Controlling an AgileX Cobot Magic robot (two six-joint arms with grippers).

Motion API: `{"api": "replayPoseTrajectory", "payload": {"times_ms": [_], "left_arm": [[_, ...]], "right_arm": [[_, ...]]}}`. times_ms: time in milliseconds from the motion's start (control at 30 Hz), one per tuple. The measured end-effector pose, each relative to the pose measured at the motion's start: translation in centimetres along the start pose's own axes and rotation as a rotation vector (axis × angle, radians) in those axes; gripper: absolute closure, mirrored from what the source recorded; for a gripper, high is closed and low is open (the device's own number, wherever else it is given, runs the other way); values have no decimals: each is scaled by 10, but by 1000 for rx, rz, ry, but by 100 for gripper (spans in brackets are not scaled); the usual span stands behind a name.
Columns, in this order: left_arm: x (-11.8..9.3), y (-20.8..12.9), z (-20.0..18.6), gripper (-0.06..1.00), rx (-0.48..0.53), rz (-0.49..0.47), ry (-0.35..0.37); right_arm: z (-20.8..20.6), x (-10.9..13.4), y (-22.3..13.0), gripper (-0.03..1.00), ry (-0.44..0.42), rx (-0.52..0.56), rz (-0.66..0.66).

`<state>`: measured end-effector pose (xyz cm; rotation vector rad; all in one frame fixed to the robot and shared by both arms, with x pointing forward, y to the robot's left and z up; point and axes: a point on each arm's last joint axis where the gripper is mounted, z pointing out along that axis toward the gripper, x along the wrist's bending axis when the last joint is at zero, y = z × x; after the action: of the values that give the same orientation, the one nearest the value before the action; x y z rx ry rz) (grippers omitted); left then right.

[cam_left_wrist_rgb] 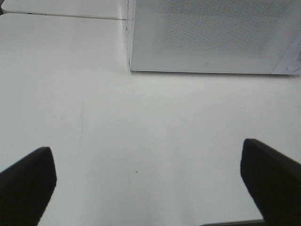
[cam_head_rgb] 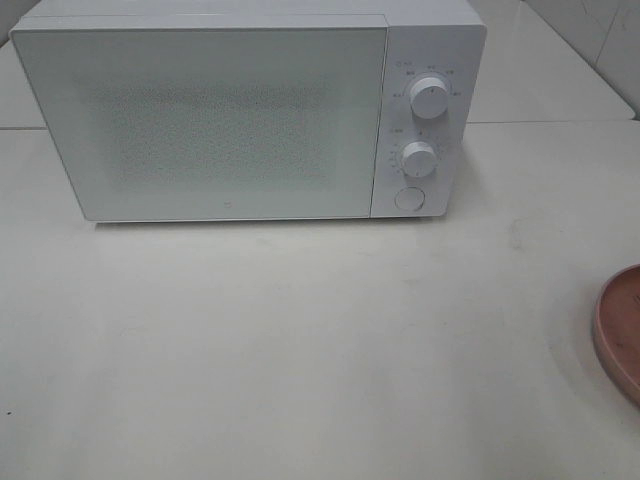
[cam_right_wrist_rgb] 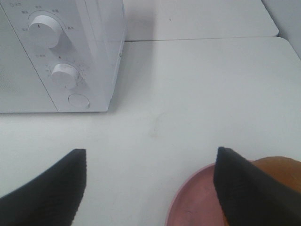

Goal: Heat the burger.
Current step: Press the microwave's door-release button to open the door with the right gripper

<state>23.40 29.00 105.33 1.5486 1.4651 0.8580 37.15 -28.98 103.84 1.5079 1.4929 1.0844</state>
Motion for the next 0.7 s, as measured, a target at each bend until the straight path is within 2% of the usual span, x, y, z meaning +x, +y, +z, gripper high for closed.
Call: {"api": "replayPoseTrajectory", "payload": {"times_ms": [233,300,467,700], "left_arm": [[0,0,0,-4,0,0,0],[0,0,0,-4,0,0,0],[0,0,0,-4,0,0,0],[0,0,0,-4,0,0,0]], "right_arm": [[21,2,6,23,16,-52,-1],[35,3,10,23,30,-105,0],[48,4,12,23,43,-154,1],[71,6,10,23,58,-196,4]]}}
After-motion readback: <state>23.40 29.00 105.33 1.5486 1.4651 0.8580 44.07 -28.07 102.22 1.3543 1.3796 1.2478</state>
